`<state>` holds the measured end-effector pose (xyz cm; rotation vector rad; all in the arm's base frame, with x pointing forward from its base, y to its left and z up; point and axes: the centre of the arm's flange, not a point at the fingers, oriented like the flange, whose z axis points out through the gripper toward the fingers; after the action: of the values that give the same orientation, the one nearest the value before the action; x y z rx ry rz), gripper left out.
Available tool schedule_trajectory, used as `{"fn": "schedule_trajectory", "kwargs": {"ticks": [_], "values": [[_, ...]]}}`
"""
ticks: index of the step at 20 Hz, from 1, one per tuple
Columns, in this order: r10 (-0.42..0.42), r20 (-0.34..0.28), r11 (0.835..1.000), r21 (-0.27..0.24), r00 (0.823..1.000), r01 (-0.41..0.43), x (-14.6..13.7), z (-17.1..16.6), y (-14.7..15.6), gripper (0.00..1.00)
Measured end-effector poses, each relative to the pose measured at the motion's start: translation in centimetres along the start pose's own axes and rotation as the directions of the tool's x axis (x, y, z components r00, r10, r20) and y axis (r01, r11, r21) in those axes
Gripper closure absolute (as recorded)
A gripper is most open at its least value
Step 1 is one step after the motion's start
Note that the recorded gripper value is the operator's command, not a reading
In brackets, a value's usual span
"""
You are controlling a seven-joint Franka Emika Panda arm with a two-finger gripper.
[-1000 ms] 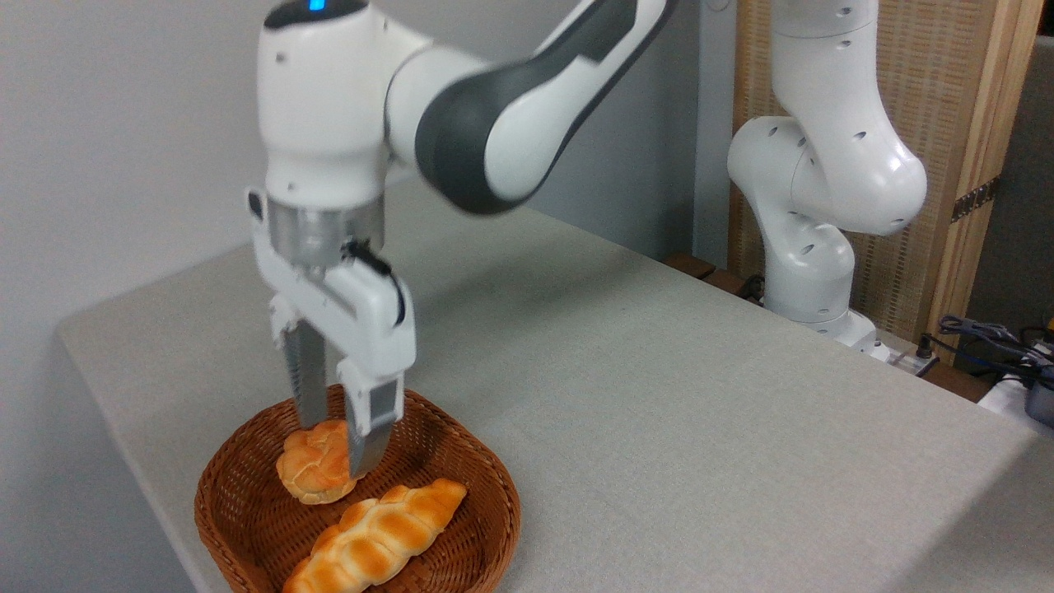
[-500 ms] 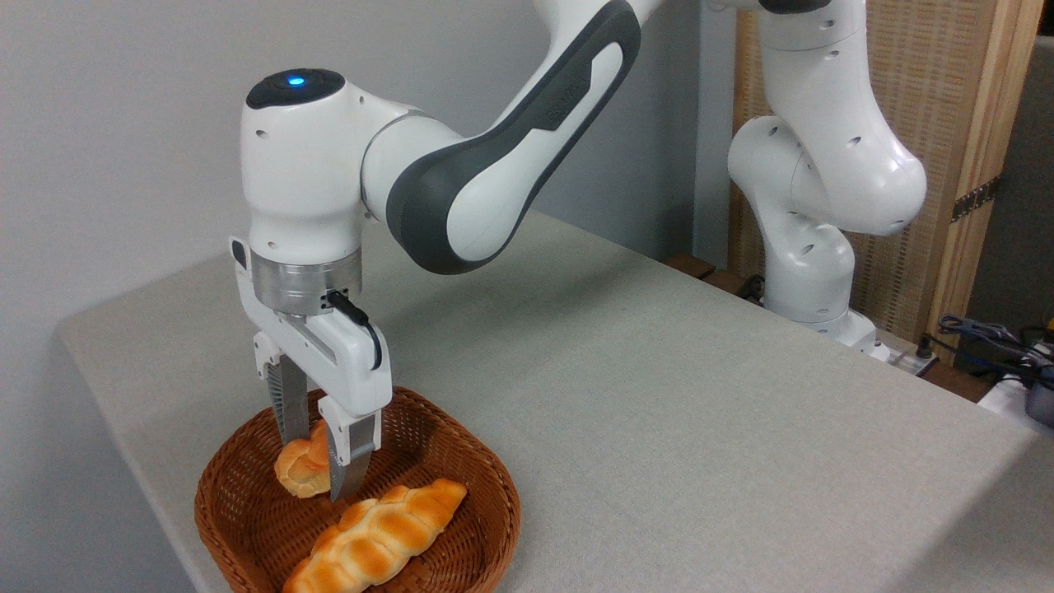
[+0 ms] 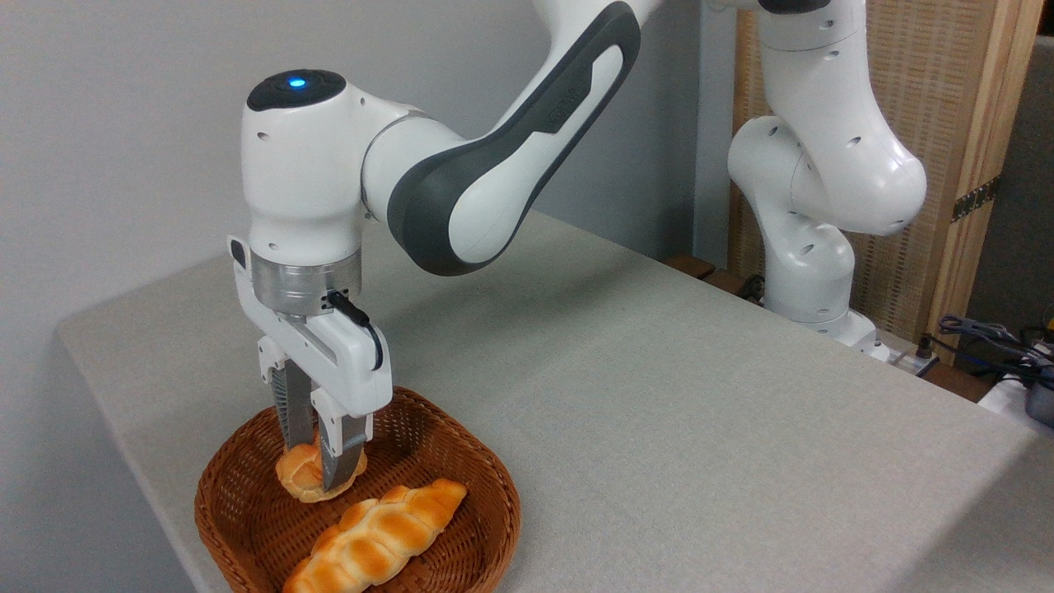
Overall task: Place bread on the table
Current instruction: 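Close the gripper fingers around the round bread roll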
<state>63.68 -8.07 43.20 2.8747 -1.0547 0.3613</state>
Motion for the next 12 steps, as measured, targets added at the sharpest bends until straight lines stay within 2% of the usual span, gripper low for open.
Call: {"fn": "schedule_trajectory", "kwargs": {"ticks": [4,7,12], "values": [[-0.002,-0.001,1.0,-0.002,1.0,0.002,0.0,0.0,0.01,0.68],[-0.005,-0.003,1.0,-0.005,1.0,0.004,0.01,0.01,0.02,0.78],[-0.005,0.001,1.0,-0.008,1.0,0.005,-0.03,0.05,0.05,0.79]]}}
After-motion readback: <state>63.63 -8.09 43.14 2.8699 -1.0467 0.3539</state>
